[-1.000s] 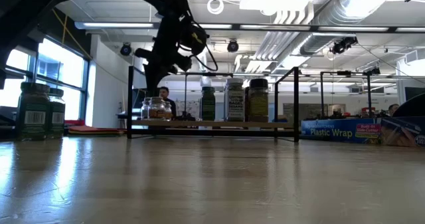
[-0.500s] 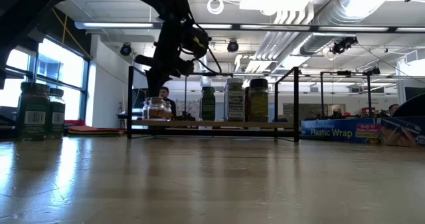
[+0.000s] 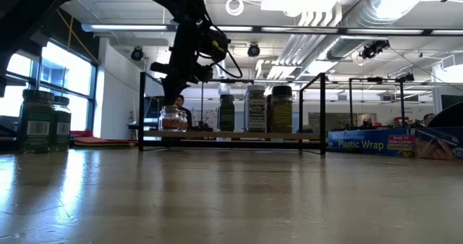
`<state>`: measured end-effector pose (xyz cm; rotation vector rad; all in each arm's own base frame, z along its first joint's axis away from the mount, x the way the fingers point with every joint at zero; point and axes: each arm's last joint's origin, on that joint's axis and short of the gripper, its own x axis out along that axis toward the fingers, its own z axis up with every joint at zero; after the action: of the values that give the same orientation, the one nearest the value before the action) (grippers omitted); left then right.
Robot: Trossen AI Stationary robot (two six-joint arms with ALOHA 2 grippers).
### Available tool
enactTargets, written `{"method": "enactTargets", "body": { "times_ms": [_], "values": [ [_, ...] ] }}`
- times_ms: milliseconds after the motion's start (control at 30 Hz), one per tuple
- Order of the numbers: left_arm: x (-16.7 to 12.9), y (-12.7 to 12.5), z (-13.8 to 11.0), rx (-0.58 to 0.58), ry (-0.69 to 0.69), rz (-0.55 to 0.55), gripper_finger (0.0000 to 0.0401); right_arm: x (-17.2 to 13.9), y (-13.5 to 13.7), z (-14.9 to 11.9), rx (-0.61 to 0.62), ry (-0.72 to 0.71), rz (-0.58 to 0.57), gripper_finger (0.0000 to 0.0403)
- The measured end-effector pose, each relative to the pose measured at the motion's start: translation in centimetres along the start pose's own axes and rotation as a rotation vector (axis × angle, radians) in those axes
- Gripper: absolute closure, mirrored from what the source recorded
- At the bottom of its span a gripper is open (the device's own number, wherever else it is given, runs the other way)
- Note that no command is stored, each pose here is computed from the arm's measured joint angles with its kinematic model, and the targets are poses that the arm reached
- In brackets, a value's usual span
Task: Shelf spices
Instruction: Adjust the brown seasoning bottles on the shelf
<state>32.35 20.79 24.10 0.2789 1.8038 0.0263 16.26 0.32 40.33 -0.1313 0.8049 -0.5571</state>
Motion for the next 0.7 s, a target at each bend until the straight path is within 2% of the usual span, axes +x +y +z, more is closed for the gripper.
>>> {"method": "enactTargets", "body": {
  "times_ms": [700],
  "values": [
    [-0.06,0.16,0.23,-0.018,-0.032,0.010,0.0401,0.00,0.00,0.00,0.000,0.000,0.000,0.0206]
  ]
}}
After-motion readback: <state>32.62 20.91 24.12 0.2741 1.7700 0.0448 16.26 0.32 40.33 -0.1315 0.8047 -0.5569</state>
